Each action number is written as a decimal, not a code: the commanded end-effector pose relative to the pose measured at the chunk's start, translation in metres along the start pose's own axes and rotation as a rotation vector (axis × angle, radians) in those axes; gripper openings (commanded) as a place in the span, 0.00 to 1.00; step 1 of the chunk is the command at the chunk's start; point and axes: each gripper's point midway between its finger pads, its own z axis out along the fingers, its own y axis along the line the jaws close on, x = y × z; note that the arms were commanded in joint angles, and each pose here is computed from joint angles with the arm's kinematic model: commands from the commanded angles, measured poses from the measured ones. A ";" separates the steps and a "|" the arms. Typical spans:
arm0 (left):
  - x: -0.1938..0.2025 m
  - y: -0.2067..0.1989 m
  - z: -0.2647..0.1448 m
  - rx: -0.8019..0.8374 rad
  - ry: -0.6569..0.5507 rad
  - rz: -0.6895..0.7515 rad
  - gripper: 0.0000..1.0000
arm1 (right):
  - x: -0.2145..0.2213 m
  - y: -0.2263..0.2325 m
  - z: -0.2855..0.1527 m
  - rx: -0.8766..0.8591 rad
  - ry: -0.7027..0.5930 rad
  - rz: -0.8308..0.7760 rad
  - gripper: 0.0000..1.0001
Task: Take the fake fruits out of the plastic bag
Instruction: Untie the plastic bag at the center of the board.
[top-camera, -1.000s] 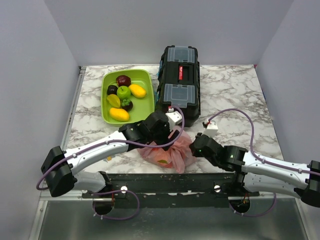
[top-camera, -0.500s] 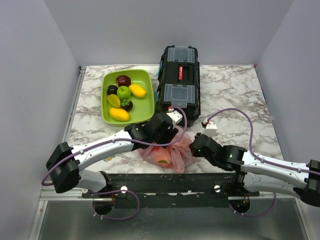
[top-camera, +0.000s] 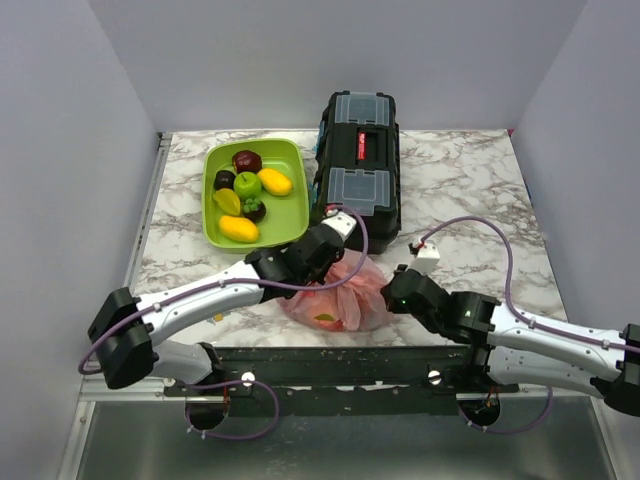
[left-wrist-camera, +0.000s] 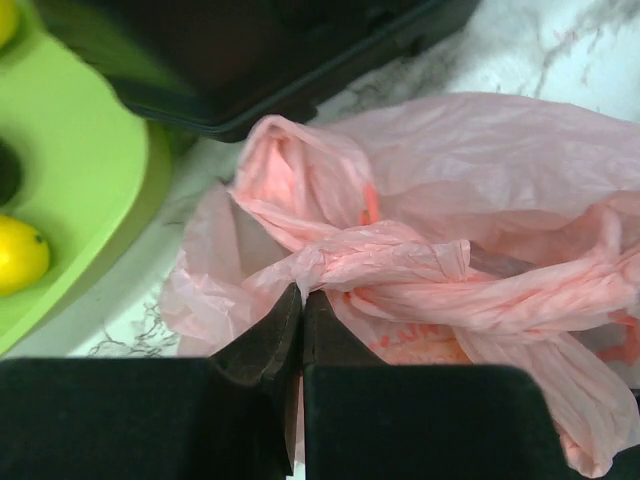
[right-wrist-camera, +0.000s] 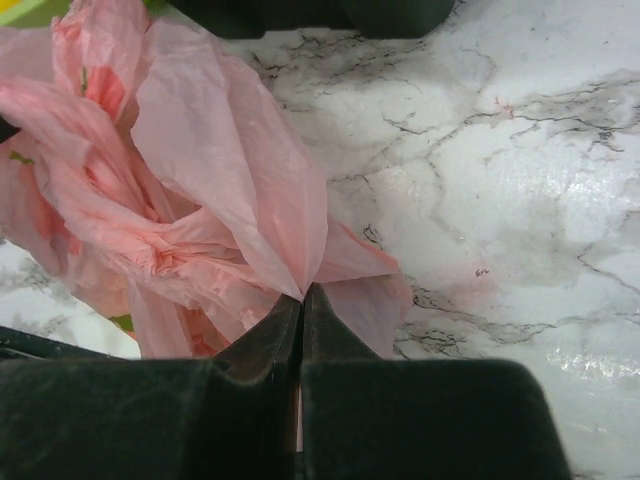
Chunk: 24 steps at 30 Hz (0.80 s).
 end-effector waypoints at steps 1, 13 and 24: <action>-0.013 0.042 -0.028 -0.144 -0.166 -0.175 0.00 | -0.010 -0.028 -0.007 0.108 -0.072 0.060 0.03; -0.015 0.012 -0.042 0.321 -0.295 -0.457 0.00 | -0.024 -0.004 -0.022 -0.089 -0.103 -0.051 0.20; -0.017 -0.008 -0.038 0.425 -0.254 -0.446 0.00 | -0.073 0.071 -0.029 -0.248 -0.147 -0.288 0.51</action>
